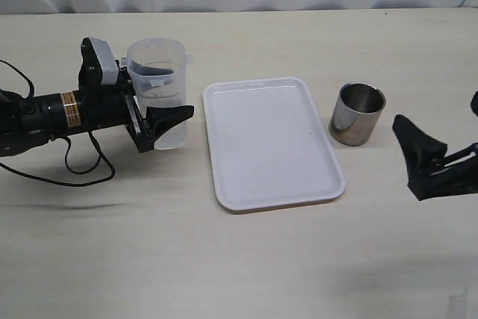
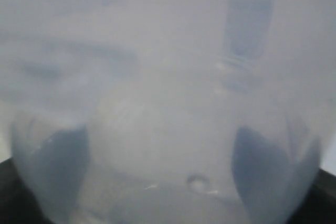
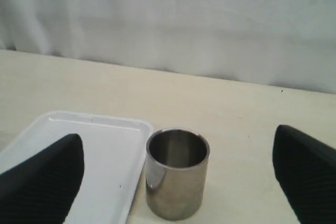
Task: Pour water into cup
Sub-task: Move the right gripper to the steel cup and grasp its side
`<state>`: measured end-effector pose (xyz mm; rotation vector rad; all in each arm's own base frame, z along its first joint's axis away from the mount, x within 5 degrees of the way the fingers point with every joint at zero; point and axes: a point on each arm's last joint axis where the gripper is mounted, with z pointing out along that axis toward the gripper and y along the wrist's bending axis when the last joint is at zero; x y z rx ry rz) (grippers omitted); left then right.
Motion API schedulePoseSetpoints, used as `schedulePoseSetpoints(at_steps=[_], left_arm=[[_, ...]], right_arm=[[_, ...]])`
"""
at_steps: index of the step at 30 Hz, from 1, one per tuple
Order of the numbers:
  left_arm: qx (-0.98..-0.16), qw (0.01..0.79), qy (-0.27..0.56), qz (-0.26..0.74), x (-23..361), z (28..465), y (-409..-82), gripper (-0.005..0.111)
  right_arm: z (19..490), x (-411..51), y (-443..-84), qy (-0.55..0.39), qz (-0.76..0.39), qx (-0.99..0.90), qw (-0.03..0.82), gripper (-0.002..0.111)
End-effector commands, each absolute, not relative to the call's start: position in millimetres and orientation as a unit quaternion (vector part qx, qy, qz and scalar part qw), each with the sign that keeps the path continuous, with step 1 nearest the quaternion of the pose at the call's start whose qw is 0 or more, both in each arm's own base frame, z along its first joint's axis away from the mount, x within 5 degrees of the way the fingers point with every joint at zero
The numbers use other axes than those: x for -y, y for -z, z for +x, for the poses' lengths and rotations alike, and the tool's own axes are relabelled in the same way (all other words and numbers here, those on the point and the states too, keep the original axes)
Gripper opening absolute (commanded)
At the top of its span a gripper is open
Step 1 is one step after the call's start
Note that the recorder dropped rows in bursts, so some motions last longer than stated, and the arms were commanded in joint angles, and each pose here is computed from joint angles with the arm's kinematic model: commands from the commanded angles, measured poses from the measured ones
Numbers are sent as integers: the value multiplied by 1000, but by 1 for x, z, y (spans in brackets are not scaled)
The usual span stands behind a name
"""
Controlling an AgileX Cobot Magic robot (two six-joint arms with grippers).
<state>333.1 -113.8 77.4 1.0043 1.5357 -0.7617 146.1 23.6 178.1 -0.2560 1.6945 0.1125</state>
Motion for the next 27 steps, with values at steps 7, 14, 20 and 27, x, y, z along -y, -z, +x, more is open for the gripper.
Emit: schedulePoseSetpoints(at_steps=[7,14,20,27], left_arm=[[-644,552,321,421,115,335,-79,0],[-644,552,321,421,115,335,-79,0],[-644,552,321,421,115,335,-79,0],[-644,552,321,421,115,335,-79,0]], right_arm=[[214,-30,-132,-56,-130,-817,558,99],[236,-34,-114,-65,-147,-823,545,99],[250,-31,-103,-46,-145,-829,539,99],[261,-31,-99,-37,-147,-826,543,99]])
